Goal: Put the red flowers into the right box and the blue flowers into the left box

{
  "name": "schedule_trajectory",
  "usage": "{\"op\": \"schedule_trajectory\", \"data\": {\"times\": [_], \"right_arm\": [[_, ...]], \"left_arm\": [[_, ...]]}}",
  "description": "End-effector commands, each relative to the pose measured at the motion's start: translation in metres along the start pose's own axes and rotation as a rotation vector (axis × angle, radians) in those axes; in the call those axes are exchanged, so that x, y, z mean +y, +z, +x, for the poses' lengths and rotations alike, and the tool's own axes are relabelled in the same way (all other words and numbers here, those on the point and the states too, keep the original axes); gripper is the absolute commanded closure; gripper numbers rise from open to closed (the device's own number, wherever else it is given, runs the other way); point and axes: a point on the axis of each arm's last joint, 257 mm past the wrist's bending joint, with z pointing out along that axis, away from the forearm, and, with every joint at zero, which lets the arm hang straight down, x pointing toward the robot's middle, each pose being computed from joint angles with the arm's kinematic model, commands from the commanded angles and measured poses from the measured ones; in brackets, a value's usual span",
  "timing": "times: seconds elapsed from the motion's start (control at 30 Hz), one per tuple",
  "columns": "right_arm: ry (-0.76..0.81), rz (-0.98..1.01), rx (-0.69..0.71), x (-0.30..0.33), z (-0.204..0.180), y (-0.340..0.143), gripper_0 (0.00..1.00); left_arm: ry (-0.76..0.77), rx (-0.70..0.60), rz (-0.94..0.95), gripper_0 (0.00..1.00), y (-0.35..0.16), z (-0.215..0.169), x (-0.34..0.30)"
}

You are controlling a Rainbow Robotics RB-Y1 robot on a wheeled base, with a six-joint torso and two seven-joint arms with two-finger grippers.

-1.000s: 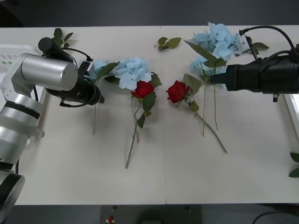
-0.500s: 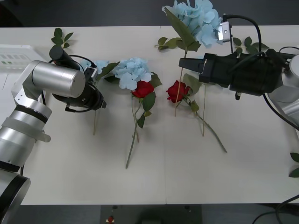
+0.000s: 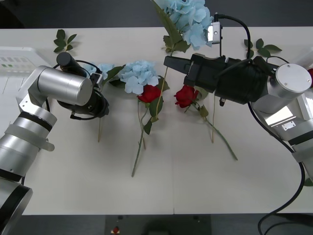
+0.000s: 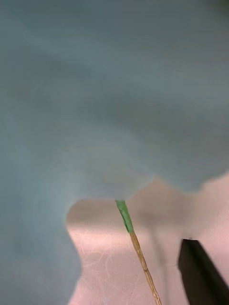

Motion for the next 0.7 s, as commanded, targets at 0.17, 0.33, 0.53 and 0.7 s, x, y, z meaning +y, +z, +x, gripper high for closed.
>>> {"op": "schedule_trajectory", "data": {"times": [0.17, 0.33, 0.53, 0.7], "right_arm": [[-0.08, -0.052, -0.016, 0.02, -0.016, 0.011, 1.0], [-0.081, -0.05, -0.026, 0.02, -0.018, 0.013, 1.0], [-0.078, -0.05, -0.032, 0.02, -0.018, 0.014, 1.0], [-0.073, -0.048, -0.033, 0.018, -0.016, 0.015, 1.0]], "left_arm": [[-0.032, 0.0, -0.013, 1.0, 0.001, 0.001, 0.001], [-0.036, -0.002, -0.013, 1.0, 0.001, 0.0, 0.001], [-0.05, -0.035, -0.018, 1.0, -0.005, -0.01, 0.009], [-0.054, -0.098, -0.028, 1.0, -0.035, -0.035, 0.025]]}}
